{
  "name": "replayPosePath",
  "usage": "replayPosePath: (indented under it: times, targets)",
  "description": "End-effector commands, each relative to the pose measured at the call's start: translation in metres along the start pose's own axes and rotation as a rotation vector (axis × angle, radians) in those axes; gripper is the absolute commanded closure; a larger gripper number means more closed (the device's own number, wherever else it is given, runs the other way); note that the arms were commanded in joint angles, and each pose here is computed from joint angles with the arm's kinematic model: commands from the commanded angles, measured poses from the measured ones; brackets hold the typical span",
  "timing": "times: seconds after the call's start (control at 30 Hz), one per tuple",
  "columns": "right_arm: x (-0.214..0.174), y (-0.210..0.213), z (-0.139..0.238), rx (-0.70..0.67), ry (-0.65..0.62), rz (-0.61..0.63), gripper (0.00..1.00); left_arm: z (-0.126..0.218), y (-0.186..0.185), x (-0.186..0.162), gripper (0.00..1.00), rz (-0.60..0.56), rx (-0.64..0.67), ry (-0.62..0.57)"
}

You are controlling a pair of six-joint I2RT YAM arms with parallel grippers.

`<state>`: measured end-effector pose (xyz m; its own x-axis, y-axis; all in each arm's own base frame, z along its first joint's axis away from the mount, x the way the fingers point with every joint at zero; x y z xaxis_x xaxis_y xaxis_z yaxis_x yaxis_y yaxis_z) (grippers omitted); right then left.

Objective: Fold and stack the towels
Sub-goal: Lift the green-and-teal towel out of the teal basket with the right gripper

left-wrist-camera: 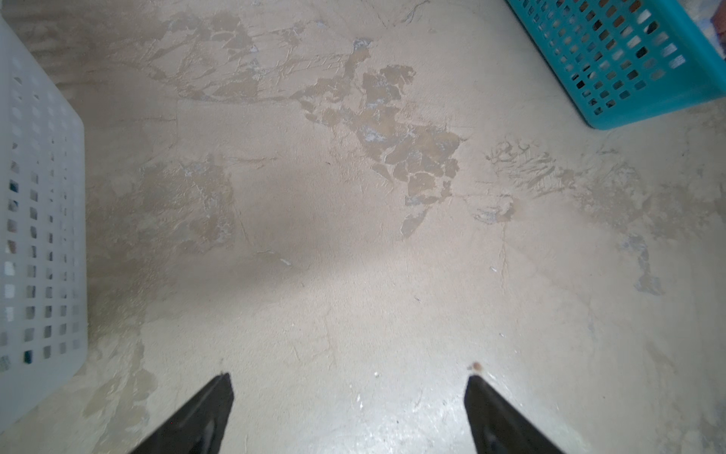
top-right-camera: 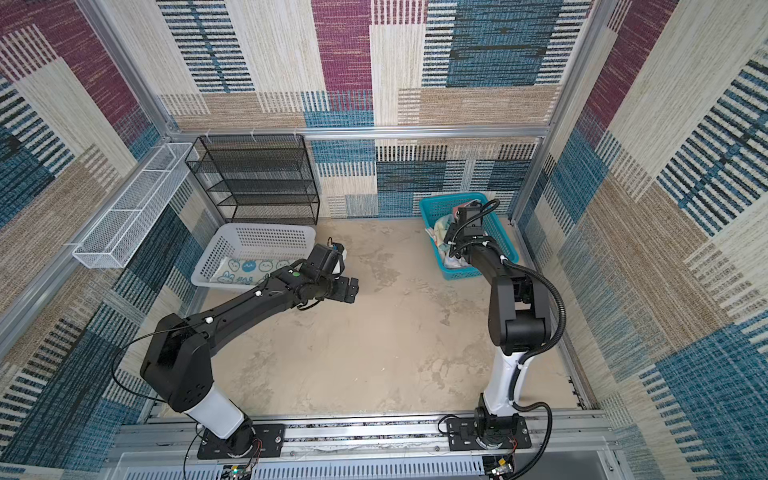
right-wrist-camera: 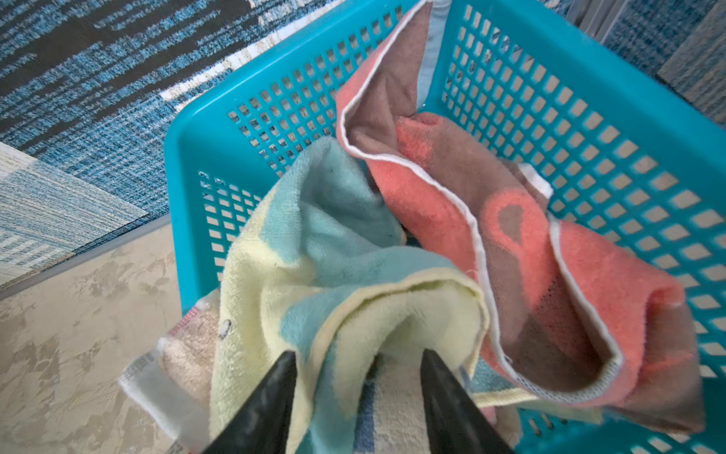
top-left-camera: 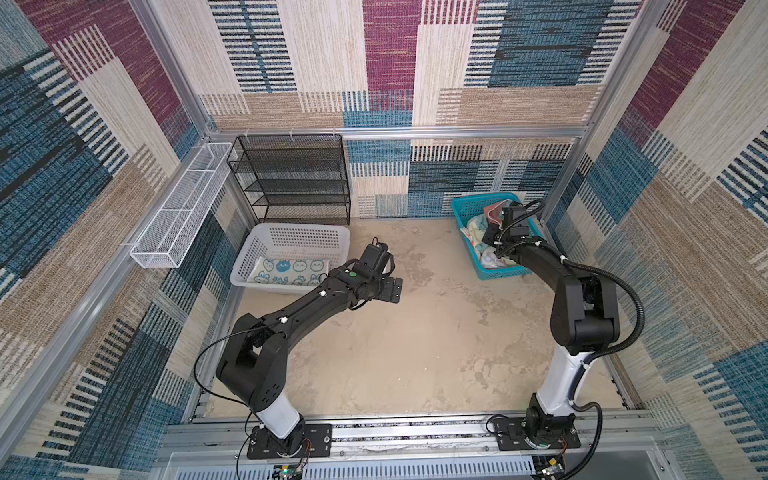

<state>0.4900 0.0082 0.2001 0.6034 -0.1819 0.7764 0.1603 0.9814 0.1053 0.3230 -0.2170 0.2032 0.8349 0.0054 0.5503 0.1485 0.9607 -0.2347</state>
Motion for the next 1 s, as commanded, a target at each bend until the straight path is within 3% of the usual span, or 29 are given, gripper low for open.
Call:
replayPosePath:
  times: [0.0, 0.13, 0.17, 0.47, 0.73, 0.97]
  targets:
    - [0.004, 0.004, -0.007, 0.031, 0.001, -0.018, 0.6, 0.004, 0.001, -0.001, 0.03, 0.006, 0.001, -0.01]
    - [0.01, 0.007, -0.004, 0.06, -0.025, -0.006, 0.97, 0.009, 0.004, -0.003, 0.03, 0.005, 0.012, -0.021]
    - [0.011, 0.008, -0.001, 0.073, -0.034, 0.001, 1.0, 0.01, 0.005, -0.004, 0.03, 0.005, 0.012, -0.021]
    - [0.036, 0.019, 0.065, 0.222, -0.193, 0.102, 1.0, 0.013, 0.004, -0.005, 0.01, 0.015, -0.009, -0.034]
    - [0.058, 0.035, 0.165, 0.373, -0.421, 0.228, 1.0, 0.018, 0.003, -0.004, 0.02, -0.005, -0.025, -0.05]
    - [0.064, 0.061, 0.244, 0.576, -0.543, 0.353, 1.0, 0.025, 0.007, -0.003, 0.03, -0.005, -0.013, -0.08]
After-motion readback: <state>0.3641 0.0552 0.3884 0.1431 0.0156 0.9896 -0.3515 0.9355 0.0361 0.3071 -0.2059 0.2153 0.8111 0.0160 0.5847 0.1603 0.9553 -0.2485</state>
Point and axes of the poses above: each gripper's point midway between its finger pads, its own z axis back along the fingers, its own y axis along the line the jaws close on, x = y × z, the point moved 8 cm from there along z, back along the fingers, and after that the axes turned 12 degrees about z, right-handed, at the moved point
